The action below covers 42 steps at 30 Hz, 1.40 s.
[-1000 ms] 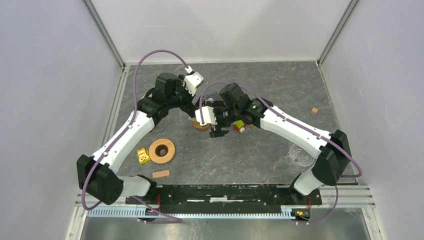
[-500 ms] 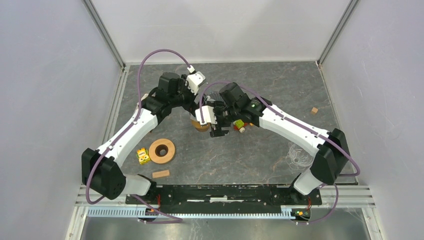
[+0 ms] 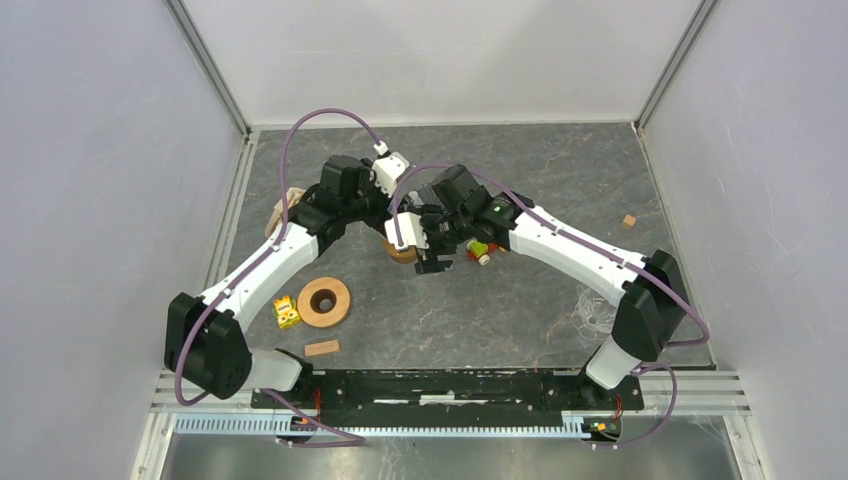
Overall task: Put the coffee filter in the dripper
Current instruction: Place the coffee filter in the coffee dripper.
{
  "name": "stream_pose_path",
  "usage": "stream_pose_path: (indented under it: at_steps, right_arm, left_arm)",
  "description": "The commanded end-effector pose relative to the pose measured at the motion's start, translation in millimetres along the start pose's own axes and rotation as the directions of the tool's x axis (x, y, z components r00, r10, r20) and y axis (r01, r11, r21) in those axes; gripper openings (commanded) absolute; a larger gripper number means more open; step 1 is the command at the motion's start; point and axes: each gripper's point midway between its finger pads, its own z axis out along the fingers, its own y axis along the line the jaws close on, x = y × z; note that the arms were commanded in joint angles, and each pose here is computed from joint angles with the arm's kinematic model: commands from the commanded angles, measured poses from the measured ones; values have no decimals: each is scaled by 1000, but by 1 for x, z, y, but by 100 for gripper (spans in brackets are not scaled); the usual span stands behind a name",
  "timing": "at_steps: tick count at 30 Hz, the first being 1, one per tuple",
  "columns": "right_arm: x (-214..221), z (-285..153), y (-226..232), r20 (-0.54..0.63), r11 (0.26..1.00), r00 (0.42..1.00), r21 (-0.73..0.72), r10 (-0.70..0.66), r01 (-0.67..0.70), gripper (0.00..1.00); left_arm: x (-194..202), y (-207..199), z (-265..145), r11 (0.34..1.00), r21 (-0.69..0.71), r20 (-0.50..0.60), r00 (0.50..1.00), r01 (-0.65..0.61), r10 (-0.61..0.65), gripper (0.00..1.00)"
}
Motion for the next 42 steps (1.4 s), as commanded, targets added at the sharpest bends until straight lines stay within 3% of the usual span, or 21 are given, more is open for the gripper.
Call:
stream_pose_path:
  at_steps: [1, 17, 42]
  right_arm:
    - [-6, 1, -2, 16, 1000, 1000, -14, -15, 16, 87]
    - [1, 12, -1, -5, 999, 1000, -40, -7, 7, 86]
    - [-51, -50, -20, 88, 991, 995, 124, -52, 41, 92]
  left_arm:
    - [-11, 3, -4, 1000, -26, 46, 999, -4, 5, 97]
    - [0, 3, -3, 999, -15, -3, 999, -35, 35, 97]
    - [-27, -2, -17, 999, 21, 43, 998, -38, 37, 100]
